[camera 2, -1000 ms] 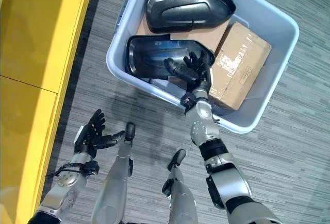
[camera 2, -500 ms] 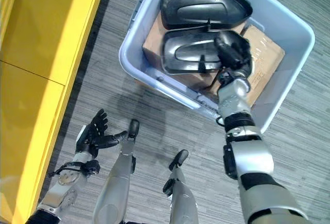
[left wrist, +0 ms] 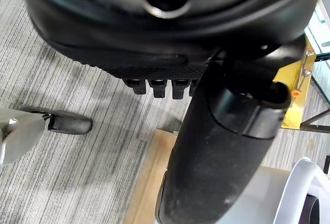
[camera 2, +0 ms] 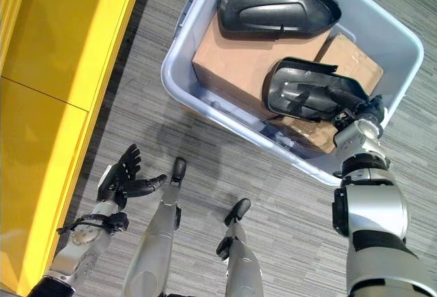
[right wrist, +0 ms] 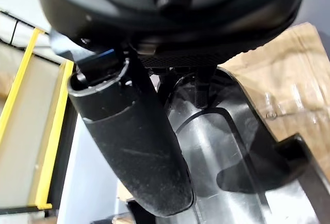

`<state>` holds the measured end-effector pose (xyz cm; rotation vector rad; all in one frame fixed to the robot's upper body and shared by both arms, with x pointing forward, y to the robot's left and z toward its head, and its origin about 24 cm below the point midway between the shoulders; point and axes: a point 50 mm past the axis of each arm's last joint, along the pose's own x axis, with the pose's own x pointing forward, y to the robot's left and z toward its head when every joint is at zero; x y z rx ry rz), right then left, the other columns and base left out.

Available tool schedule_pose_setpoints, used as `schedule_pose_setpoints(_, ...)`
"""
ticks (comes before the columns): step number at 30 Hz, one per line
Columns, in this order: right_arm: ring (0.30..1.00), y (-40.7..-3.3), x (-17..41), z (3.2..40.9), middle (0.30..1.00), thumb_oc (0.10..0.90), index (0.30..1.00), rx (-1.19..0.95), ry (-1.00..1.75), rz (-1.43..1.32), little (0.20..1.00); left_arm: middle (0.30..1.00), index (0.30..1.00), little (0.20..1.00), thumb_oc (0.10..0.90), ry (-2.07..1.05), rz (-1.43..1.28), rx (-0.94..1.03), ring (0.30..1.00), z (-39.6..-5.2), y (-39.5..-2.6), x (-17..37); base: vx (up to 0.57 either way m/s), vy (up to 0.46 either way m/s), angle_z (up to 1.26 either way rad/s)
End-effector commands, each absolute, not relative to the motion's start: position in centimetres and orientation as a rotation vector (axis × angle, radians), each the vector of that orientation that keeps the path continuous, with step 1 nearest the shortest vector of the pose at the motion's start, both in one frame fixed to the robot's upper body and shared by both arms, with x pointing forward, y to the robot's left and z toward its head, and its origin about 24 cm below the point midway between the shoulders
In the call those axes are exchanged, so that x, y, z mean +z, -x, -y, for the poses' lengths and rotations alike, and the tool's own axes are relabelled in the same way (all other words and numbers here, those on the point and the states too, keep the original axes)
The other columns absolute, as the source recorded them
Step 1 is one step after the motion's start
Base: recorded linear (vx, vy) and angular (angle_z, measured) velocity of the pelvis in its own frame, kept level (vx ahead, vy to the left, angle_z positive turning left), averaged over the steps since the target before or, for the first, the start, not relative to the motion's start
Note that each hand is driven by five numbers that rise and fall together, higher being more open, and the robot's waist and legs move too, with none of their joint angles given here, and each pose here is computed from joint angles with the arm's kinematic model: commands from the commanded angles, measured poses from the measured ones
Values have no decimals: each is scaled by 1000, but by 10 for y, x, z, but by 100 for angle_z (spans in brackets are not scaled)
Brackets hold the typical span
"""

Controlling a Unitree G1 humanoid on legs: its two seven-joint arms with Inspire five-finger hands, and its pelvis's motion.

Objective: Move parts from the plastic box to the shelf.

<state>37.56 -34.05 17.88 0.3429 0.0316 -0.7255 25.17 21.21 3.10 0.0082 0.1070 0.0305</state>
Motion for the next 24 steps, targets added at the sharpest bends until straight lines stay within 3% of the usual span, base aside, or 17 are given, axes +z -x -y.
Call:
schedule_pose_setpoints(1, 1000, -361, 240, 371, 1000, 900, 1000, -795, -106, 146, 1000, 1000, 1000, 1000, 900, 37, 19, -2, 1000, -207, -247, 52, 0, 0, 0)
schedule_pose_setpoints(11, 1000, -366, 281, 356, 1000, 900, 1000, -717, 39, 285, 1000, 1000, 1000, 1000, 900, 36, 37, 6, 1000, -210, -248, 54, -9, 3, 0)
schedule_pose_setpoints(24, 1000, -355, 265, 382, 1000, 900, 1000, -779, -321, 233, 1000, 1000, 1000, 1000, 900, 51, -41, -20, 1000, -207, -245, 39, 7, -7, 1)
